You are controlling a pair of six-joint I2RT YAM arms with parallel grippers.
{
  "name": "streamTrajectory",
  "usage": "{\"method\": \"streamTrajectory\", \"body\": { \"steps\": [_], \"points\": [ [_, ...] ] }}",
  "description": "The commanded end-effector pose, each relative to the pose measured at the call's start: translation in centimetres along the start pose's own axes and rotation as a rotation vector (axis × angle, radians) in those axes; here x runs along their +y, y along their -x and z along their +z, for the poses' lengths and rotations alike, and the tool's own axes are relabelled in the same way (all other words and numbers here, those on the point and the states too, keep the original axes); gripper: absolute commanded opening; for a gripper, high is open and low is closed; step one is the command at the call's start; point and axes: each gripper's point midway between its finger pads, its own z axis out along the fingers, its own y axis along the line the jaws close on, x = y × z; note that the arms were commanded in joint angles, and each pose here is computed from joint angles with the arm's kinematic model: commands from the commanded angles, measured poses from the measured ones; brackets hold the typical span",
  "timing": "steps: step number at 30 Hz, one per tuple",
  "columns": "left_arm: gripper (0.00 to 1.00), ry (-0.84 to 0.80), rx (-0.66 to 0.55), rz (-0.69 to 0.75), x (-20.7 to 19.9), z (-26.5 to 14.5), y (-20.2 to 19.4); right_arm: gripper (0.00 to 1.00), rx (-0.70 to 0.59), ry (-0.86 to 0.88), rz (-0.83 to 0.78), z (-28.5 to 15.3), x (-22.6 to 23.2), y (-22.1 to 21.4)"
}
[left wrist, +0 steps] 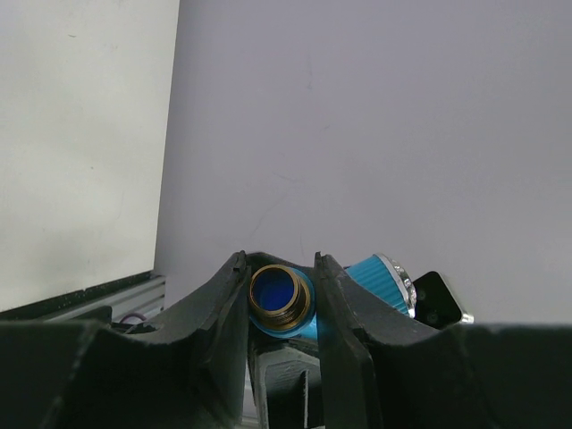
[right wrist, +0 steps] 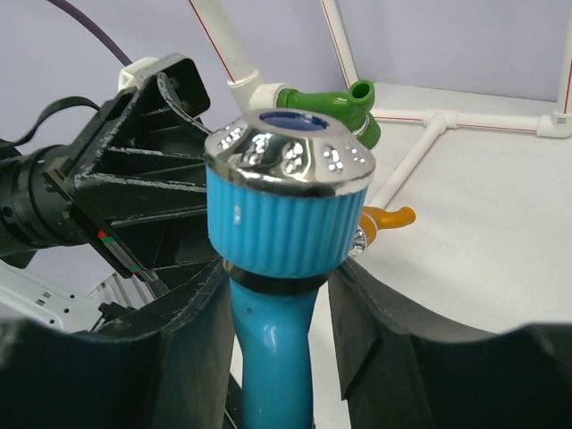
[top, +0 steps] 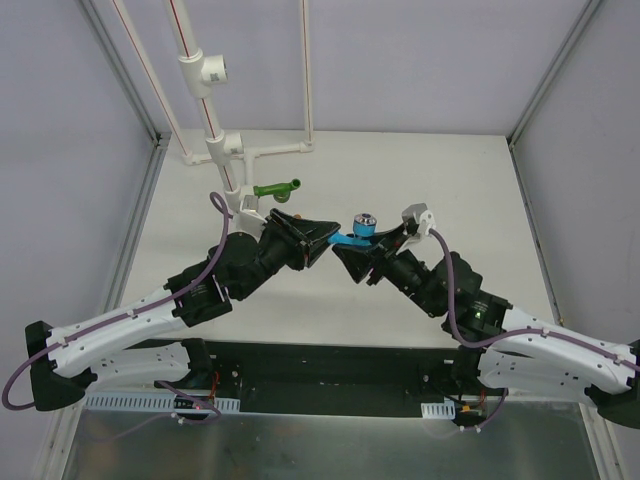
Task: Install the water faucets
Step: Pick up the water faucet from the center of the board.
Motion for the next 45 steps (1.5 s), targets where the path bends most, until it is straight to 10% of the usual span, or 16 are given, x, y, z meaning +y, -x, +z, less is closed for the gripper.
{"method": "streamTrajectory", "body": {
  "steps": [1,19,26,32,36,45],
  "points": [
    [0.00,-0.103,0.087,-0.042,-3.2,-1.4,-1.7,0.52,-0.037,-0.021,-0.047,0.1,-0.6,0.7],
    [0.00,-0.082,0.098,-0.045,-2.4,-1.0,-2.2,0.59,-0.053,0.057,-0.051,-0.3,0.9,1.4],
    [0.00,-0.085,0.093,-0.043,-2.5,-1.0,-2.1,0.05,-0.038,0.093,-0.053,-0.4,1.5,1.2],
    [0.00,-0.089,0.085,-0.045,-2.5,-1.2,-1.8,0.00,-0.023,0.086,-0.053,-0.3,1.3,0.7],
    [0.00,-0.094,0.082,-0.042,-2.6,-1.4,-1.7,0.51,-0.040,0.053,-0.055,-0.6,0.5,0.9],
    [0.00,-0.088,0.082,-0.045,-2.4,-1.3,-1.8,0.65,-0.083,0.068,-0.088,-1.5,0.7,2.5]
  ]
}}
